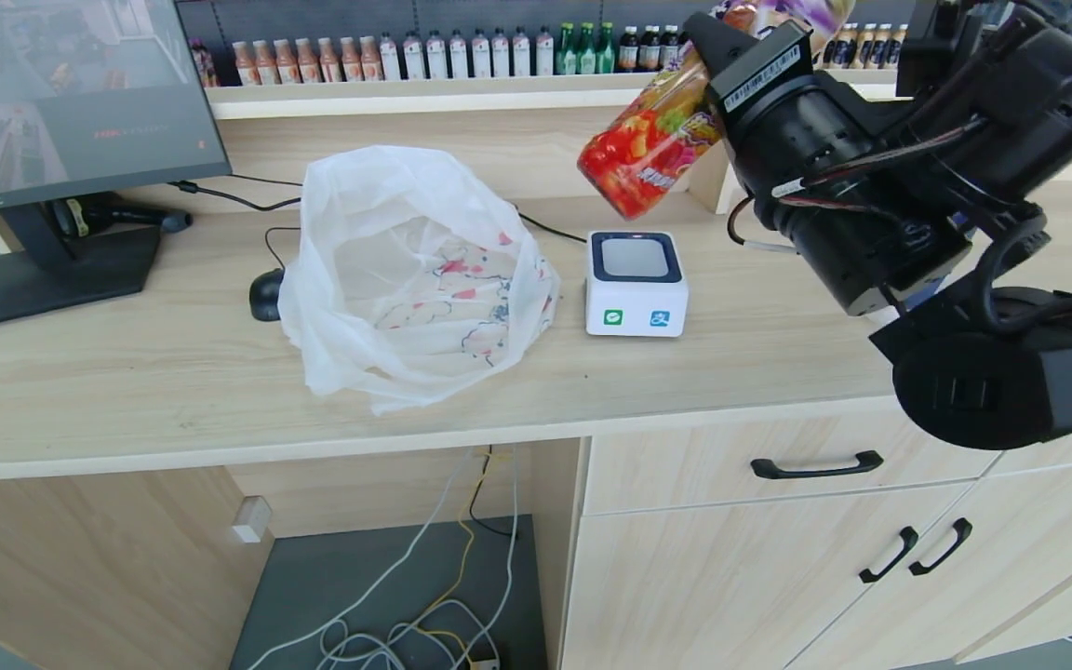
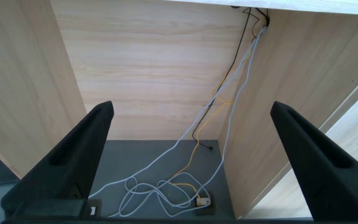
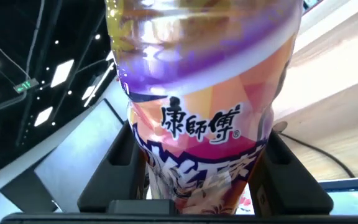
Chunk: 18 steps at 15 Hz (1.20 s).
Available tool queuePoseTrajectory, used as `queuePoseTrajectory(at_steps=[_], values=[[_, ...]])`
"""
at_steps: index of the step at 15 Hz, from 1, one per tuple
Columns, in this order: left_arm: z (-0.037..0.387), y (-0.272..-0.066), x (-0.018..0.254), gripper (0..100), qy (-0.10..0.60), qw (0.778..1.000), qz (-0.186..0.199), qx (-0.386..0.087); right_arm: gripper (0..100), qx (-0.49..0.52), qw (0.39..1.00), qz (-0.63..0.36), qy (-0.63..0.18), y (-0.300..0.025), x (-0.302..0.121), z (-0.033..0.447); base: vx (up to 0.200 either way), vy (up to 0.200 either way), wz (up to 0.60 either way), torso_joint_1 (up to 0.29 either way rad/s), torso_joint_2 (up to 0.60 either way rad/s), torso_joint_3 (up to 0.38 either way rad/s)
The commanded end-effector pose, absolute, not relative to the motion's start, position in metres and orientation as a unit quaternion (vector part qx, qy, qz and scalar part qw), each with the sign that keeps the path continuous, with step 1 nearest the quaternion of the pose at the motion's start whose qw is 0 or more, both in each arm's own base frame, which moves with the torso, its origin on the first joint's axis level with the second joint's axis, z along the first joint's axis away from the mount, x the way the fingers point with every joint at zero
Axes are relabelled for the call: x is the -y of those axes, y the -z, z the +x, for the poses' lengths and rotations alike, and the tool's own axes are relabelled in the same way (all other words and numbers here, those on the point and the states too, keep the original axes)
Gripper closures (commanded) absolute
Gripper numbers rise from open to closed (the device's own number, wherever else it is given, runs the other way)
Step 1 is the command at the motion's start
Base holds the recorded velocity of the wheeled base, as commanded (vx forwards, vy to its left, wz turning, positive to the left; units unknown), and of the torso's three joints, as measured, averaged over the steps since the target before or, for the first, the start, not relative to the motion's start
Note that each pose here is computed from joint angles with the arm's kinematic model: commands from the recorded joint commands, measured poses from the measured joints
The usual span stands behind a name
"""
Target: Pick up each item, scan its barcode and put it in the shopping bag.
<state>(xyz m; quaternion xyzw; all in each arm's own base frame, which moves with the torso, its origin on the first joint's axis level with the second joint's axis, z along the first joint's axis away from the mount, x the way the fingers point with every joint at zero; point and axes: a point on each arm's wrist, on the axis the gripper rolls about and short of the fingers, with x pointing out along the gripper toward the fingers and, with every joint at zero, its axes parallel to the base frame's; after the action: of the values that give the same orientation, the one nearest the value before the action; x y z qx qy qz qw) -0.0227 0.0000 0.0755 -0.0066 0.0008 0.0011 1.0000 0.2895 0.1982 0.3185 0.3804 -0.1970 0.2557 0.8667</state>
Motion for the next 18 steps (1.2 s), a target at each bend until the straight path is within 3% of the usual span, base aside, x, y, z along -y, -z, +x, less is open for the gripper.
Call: queuePoseTrajectory(at_steps=[1, 6, 12, 18], values=[[-0.023, -0.076, 0.000, 0, -0.002, 1.000, -0.007, -0.001, 100, 0.213, 0.880, 0.338, -0.255, -0.305, -0.194, 0.271, 0.000, 0.000, 0.00, 0.000, 0.00, 0.000], [-0.023, -0.076, 0.000, 0, -0.002, 1.000, -0.007, -0.001, 100, 0.243, 0.906, 0.260, -0.230, -0.264, -0.183, 0.260, 0.000, 0.000, 0.00, 0.000, 0.00, 0.000], [-0.023, -0.076, 0.000, 0, -0.001, 1.000, -0.006, -0.001, 100, 0.325, 0.913, 0.097, -0.226, -0.279, -0.179, 0.261, 0.000, 0.000, 0.00, 0.000, 0.00, 0.000], [-0.023, -0.076, 0.000, 0, -0.002, 1.000, -0.008, -0.001, 100, 0.334, 0.915, 0.091, -0.207, -0.276, -0.181, 0.274, 0.000, 0.000, 0.00, 0.000, 0.00, 0.000]])
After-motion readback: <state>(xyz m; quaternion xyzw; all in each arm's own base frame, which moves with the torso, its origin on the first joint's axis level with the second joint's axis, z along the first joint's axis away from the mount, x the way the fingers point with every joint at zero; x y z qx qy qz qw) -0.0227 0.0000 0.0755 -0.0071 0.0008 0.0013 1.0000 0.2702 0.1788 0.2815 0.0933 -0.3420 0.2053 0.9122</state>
